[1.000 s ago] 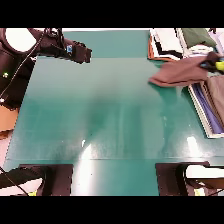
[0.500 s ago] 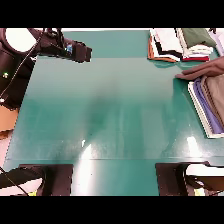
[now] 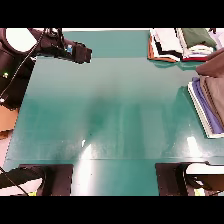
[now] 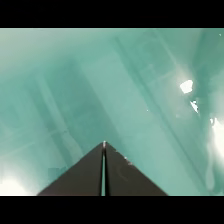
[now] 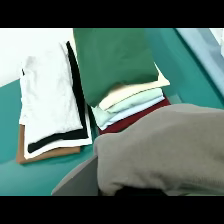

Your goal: Fold the shirts.

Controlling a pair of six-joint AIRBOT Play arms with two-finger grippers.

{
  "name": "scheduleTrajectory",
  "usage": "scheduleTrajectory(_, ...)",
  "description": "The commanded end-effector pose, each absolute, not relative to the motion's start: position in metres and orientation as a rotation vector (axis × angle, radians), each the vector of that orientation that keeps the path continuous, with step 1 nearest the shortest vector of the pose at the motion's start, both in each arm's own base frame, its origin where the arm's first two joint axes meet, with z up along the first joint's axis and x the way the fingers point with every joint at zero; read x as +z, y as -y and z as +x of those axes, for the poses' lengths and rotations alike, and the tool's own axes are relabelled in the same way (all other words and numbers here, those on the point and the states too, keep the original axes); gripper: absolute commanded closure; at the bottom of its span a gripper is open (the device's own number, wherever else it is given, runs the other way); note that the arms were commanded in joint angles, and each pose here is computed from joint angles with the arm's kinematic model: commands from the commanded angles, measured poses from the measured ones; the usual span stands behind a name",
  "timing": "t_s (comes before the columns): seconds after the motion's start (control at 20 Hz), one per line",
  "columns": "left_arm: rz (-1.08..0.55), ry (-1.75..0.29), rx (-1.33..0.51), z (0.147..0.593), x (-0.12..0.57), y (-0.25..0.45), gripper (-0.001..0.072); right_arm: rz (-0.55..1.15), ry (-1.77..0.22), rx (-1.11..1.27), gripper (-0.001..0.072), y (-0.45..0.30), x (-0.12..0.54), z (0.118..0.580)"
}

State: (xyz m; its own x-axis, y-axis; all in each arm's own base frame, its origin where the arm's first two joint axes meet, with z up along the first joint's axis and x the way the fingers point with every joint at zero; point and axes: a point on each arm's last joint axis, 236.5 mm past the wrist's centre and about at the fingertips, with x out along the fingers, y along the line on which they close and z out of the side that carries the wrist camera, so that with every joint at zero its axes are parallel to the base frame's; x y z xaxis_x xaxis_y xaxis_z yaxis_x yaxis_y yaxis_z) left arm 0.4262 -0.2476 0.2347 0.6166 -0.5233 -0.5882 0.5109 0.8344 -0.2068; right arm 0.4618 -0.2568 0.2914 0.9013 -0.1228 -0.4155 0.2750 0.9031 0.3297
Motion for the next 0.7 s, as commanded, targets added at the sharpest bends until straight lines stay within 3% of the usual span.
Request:
scheduleTrajectory(0.0,-0.018,-0.685,-0.596,0.426,0.235,0.247,0.0683,0.349,-0.49,-0.191,0.0695,0.257,0.283,0.439)
scheduleTrajectory(0.2,-0.018,-0.685,-0.596,0.426,0.235,0.247,0.0683,0.364,-0.677,-0.196,0.0695,0.262,0.248,0.4)
scheduleTrajectory(0.6,-0.009,-0.684,-0.599,0.426,0.234,0.247,0.0682,0.457,-1.042,-0.474,0.0689,0.271,0.125,0.261)
scheduleTrajectory(0.65,-0.007,-0.687,-0.599,0.425,0.234,0.247,0.0683,0.482,-1.071,-0.497,0.0611,0.268,0.112,0.245)
